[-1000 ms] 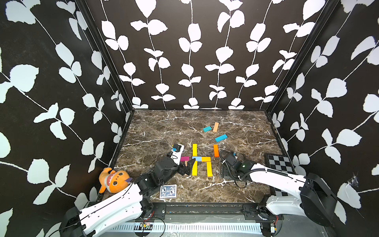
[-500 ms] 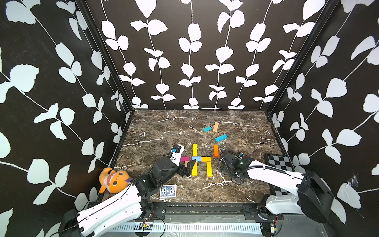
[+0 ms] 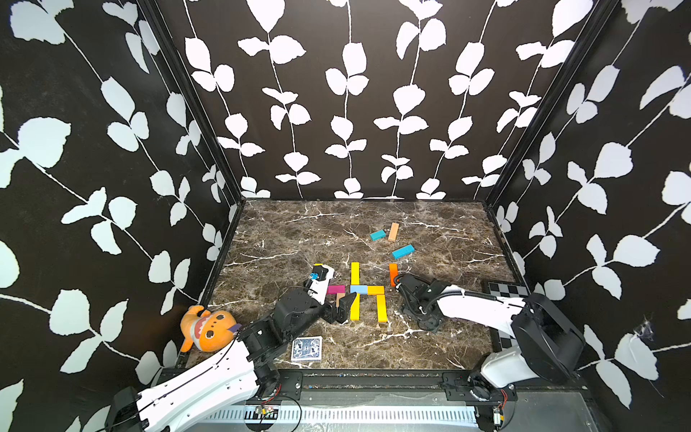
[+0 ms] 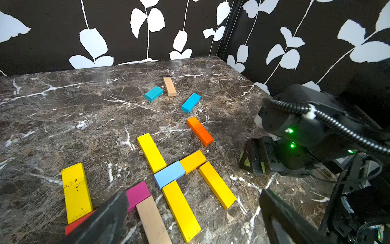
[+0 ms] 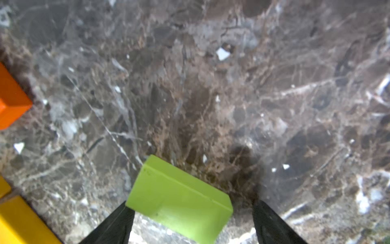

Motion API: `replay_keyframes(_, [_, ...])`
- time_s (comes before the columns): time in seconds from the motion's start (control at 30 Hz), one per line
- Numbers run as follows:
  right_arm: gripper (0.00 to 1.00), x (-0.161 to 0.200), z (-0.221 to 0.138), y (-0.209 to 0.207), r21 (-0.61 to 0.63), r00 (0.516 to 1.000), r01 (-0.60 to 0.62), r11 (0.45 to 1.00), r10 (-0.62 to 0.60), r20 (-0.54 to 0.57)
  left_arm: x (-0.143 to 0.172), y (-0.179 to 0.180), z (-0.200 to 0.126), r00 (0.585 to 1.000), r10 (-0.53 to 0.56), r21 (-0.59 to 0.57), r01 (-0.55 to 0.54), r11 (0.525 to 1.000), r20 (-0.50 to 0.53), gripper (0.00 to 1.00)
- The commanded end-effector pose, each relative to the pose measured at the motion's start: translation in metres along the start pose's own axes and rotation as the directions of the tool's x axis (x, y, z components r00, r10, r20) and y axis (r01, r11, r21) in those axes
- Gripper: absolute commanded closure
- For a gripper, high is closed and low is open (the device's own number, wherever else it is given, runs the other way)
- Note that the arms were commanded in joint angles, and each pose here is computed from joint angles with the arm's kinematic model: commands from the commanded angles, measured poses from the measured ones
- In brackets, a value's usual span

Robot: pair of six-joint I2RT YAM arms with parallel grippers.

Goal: Assemble the letter h with building blocks
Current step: Place the building block at the center of the board, then pick up the building block from the center of the board.

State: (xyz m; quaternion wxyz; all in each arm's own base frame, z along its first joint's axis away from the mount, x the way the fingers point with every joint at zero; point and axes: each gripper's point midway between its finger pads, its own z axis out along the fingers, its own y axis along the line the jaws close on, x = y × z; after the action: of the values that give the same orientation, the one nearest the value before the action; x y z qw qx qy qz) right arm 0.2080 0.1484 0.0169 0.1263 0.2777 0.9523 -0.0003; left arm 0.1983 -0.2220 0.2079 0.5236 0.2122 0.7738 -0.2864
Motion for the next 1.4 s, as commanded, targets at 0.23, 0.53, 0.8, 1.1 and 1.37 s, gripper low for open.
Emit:
replay_keyframes(0.23, [0.10, -0.002, -0.001, 0.011, -0.038, 0.999, -0.021, 0.999, 0.019, -0.038, 0.004, 0.003, 0.000, 1.000, 0.005, -0.006, -0.005, 1.000, 0.001, 0.01])
replay_keyframes(0.53, [0.13, -0.019, -0.064, 0.032, -0.185, 0.965, 0.245, 0.952, -0.220, 0.146, 0.003, 0.004, 0.001, 1.000, 0.005, -0.010, -0.005, 1.000, 0.007, 0.01])
replay_keyframes(0.8, [0.15, 0.038, -0.046, 0.057, -0.392, 0.938, 0.307, 0.867, -0.346, -0.032, 0.004, 0.004, 0.004, 1.000, 0.007, -0.012, -0.007, 1.000, -0.003, 0.01])
replay_keyframes(1.1, [0.15, 0.028, -0.018, 0.033, -0.254, 0.951, 0.294, 0.922, -0.308, -0.016, 0.004, 0.004, 0.004, 1.000, -0.003, -0.009, 0.003, 1.000, -0.001, 0.01])
replay_keyframes(1.37, [0.14, 0.001, -0.008, 0.023, -0.148, 0.951, 0.308, 0.940, -0.306, 0.037, 0.007, 0.005, 0.004, 1.000, -0.007, -0.013, 0.007, 1.000, -0.012, 0.01])
